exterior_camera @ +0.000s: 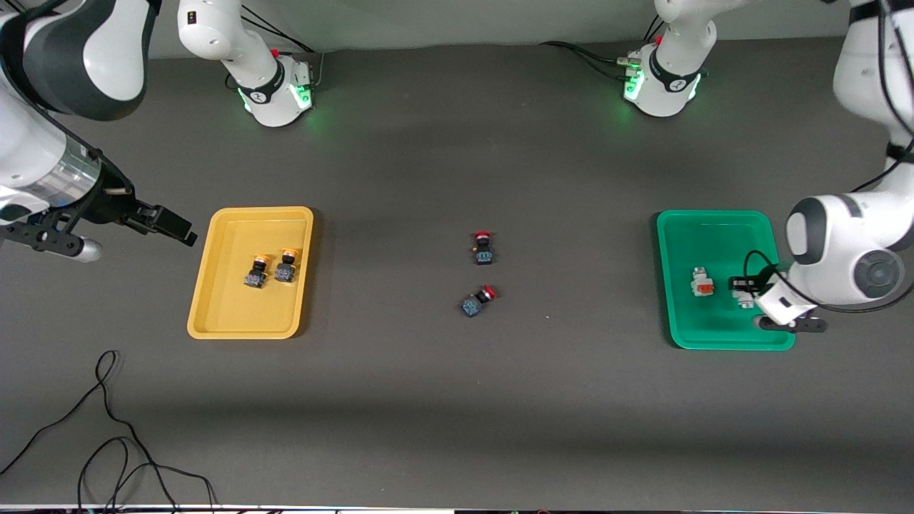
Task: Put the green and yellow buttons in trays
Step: 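Place the white button in the green tray while the right gripper withdraws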
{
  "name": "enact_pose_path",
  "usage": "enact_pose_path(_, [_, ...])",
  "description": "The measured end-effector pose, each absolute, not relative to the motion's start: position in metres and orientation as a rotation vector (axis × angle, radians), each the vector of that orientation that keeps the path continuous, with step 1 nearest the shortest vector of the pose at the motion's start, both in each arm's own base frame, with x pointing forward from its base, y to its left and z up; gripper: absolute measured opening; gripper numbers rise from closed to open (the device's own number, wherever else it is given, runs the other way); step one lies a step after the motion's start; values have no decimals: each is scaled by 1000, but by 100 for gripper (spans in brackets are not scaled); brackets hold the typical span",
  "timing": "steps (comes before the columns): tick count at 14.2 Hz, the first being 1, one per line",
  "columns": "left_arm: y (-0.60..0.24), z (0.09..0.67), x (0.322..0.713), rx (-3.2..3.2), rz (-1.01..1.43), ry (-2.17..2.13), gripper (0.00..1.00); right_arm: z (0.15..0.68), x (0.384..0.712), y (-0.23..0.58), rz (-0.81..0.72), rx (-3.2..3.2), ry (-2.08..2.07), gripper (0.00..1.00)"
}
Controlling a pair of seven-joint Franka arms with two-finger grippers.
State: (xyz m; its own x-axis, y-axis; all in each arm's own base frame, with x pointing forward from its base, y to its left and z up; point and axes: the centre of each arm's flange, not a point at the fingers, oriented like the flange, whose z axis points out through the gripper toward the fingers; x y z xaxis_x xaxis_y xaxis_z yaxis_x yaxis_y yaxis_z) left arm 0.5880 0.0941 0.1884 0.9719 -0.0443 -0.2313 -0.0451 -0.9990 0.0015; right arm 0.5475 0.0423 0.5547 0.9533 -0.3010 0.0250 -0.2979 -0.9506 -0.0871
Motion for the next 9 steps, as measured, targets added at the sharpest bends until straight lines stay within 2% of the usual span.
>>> enact_pose_path(1, [97, 184, 587, -3112, 372, 69, 41, 556, 548, 40, -63, -3023, 467, 100])
enact_pose_path(2, [98, 185, 588, -3110, 367, 68, 47, 558, 548, 36, -70, -3022, 476, 100])
enact_pose_path(5, [103, 213, 597, -3098, 361, 62, 78, 568, 557, 13, -63, -3020, 518, 100])
enact_pose_path(7, [107, 263, 606, -3075, 429, 45, 99, 567, 569, 1, 3, -3024, 504, 100])
enact_pose_path(9, [108, 339, 612, -3057, 447, 25, 100, 569, 583, -10, 50, -3021, 497, 100])
